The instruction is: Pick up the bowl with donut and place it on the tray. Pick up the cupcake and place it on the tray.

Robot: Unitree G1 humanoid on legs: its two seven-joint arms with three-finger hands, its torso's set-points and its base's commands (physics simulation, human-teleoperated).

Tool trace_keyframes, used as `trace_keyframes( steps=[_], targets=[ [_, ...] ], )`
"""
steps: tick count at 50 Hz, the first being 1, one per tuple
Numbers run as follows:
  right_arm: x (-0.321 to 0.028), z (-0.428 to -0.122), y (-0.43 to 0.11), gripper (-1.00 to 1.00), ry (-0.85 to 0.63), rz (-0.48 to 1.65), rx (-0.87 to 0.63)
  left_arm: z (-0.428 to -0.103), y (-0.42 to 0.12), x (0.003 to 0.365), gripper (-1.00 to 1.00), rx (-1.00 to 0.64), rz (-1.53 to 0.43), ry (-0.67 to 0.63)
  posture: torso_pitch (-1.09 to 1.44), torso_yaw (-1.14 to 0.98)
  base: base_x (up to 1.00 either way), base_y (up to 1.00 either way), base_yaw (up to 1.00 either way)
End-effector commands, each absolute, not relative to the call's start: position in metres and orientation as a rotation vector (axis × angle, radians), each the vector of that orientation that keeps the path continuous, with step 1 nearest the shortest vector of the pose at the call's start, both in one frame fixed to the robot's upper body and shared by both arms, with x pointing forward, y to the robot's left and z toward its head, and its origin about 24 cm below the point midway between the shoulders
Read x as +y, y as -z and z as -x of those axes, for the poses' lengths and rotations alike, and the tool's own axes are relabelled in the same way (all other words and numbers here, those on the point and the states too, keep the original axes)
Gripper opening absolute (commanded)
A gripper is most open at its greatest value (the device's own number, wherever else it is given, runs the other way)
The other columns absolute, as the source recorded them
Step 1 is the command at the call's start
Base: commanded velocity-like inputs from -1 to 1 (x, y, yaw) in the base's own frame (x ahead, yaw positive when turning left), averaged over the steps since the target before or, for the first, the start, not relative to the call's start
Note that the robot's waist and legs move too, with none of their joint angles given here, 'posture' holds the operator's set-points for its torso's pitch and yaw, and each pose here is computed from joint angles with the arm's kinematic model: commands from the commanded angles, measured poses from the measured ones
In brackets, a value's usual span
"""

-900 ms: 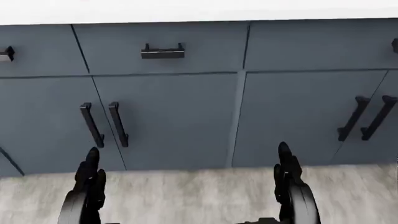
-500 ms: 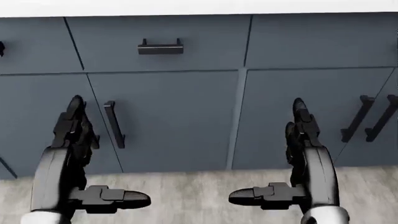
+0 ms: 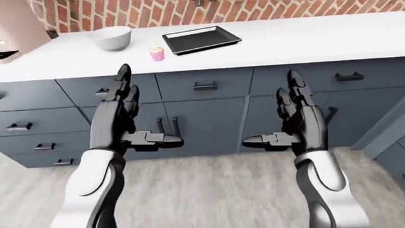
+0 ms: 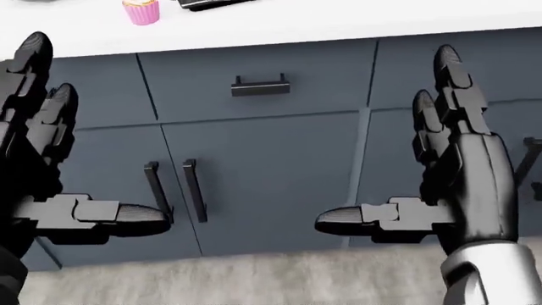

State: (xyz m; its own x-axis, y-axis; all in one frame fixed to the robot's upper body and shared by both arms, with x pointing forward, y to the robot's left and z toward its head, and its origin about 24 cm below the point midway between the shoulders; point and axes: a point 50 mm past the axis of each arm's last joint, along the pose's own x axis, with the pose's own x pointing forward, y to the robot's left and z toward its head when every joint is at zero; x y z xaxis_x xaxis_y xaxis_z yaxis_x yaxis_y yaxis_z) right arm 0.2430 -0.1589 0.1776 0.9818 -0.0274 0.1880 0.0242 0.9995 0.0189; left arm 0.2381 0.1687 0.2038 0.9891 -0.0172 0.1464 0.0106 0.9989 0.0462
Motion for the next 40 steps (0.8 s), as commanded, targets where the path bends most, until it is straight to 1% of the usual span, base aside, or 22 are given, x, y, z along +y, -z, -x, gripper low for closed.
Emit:
trace_keyframes(
  steps=[1,8,17,27,36,40],
  targets=[
    [-0.1534,-0.2401,-0.1916,1.00,-0.010,-0.027,-0.266,-0.2340,-0.2158,0.1738,1.00,-0.216,-0.054,-0.017,0.00,0.00,0.00,0.75,0.00],
    [-0.1533,-0.2400,-0.1907,1.00,-0.027,-0.035,-0.268,-0.2325,-0.2137,0.1772,1.00,-0.218,-0.052,-0.026,0.00,0.00,0.12,0.70,0.00],
    [-0.1538,-0.2391,-0.1908,1.00,-0.039,-0.046,-0.267,-0.2314,-0.2107,0.1798,1.00,-0.211,-0.046,-0.035,0.00,0.00,0.37,0.52,0.00],
    [-0.1523,-0.2402,-0.1892,1.00,-0.044,-0.051,-0.265,-0.2339,-0.2090,0.1823,1.00,-0.199,-0.039,-0.041,0.00,0.00,0.51,0.45,0.00],
    [-0.1523,-0.2393,-0.1927,1.00,-0.042,-0.058,-0.271,-0.2336,-0.2118,0.1826,1.00,-0.203,-0.041,-0.043,0.00,0.00,0.71,0.49,0.00],
    [-0.1528,-0.2389,-0.1963,1.00,-0.041,-0.062,-0.274,-0.2339,-0.2139,0.1824,1.00,-0.205,-0.042,-0.041,0.00,0.00,0.73,0.15,0.00]
  ],
)
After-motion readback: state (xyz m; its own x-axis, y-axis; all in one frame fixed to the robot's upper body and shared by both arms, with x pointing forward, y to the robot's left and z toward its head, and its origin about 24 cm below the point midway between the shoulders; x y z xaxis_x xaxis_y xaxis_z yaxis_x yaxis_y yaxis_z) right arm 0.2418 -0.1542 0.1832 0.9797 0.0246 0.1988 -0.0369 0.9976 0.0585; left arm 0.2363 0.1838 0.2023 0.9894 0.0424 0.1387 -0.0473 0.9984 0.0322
